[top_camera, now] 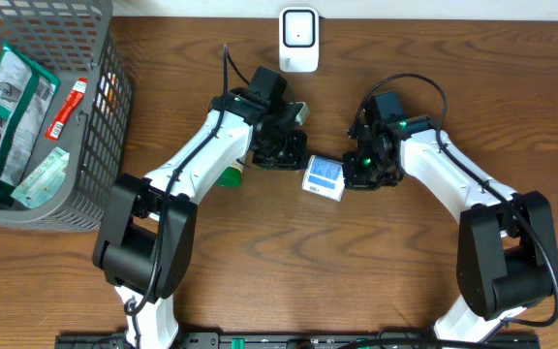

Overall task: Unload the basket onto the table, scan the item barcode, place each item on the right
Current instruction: 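Tip the tub onto its side and withdraw both grippers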

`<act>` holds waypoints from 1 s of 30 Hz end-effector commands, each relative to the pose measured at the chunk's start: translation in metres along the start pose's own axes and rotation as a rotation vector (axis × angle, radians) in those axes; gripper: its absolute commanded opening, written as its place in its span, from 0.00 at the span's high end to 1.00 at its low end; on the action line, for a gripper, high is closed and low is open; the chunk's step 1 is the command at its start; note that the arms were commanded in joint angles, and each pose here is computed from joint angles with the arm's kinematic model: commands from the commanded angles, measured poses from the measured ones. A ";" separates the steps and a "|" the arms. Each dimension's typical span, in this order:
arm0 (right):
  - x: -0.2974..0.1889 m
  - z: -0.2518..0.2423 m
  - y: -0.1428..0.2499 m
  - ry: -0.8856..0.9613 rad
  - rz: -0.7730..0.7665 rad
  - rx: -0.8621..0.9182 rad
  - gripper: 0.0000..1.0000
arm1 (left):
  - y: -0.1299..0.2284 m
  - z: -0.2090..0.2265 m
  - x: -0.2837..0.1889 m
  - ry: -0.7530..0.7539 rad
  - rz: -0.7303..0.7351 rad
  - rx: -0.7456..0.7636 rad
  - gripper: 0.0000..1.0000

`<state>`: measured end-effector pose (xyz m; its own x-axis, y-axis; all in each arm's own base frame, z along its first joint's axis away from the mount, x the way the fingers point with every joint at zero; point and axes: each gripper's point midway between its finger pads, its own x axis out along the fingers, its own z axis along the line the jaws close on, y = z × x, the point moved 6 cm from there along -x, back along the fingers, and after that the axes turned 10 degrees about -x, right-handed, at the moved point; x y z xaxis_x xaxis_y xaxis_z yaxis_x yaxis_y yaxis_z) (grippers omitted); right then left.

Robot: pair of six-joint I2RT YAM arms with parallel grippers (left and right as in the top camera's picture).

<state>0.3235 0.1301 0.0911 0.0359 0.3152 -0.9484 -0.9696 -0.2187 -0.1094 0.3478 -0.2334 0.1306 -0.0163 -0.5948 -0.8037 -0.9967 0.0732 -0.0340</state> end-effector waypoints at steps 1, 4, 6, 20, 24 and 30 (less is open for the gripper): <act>-0.005 -0.004 -0.006 0.001 -0.015 -0.001 0.99 | -0.004 -0.002 -0.001 0.020 -0.017 0.010 0.93; -0.024 -0.009 -0.018 0.004 -0.051 0.018 0.99 | -0.013 -0.005 -0.009 0.012 -0.068 0.028 0.92; -0.040 -0.014 -0.025 0.007 -0.076 0.038 0.96 | -0.021 -0.004 -0.019 -0.028 -0.121 0.036 0.92; -0.068 -0.078 -0.028 0.252 -0.116 0.160 0.01 | -0.040 0.032 -0.095 -0.353 -0.390 0.009 0.40; -0.068 -0.078 -0.028 0.252 -0.117 0.160 0.01 | -0.043 0.037 -0.099 -0.357 -0.402 -0.004 0.36; -0.068 -0.078 -0.028 0.252 -0.117 0.160 0.01 | -0.049 0.034 -0.101 -0.343 -0.439 0.009 0.34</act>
<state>0.3645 0.0456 0.1281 0.1634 0.1046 -0.9810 -0.9848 -0.0414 -0.1685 0.3948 -0.1504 0.1851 0.3913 -0.2861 -0.8747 -0.9203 -0.1193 -0.3727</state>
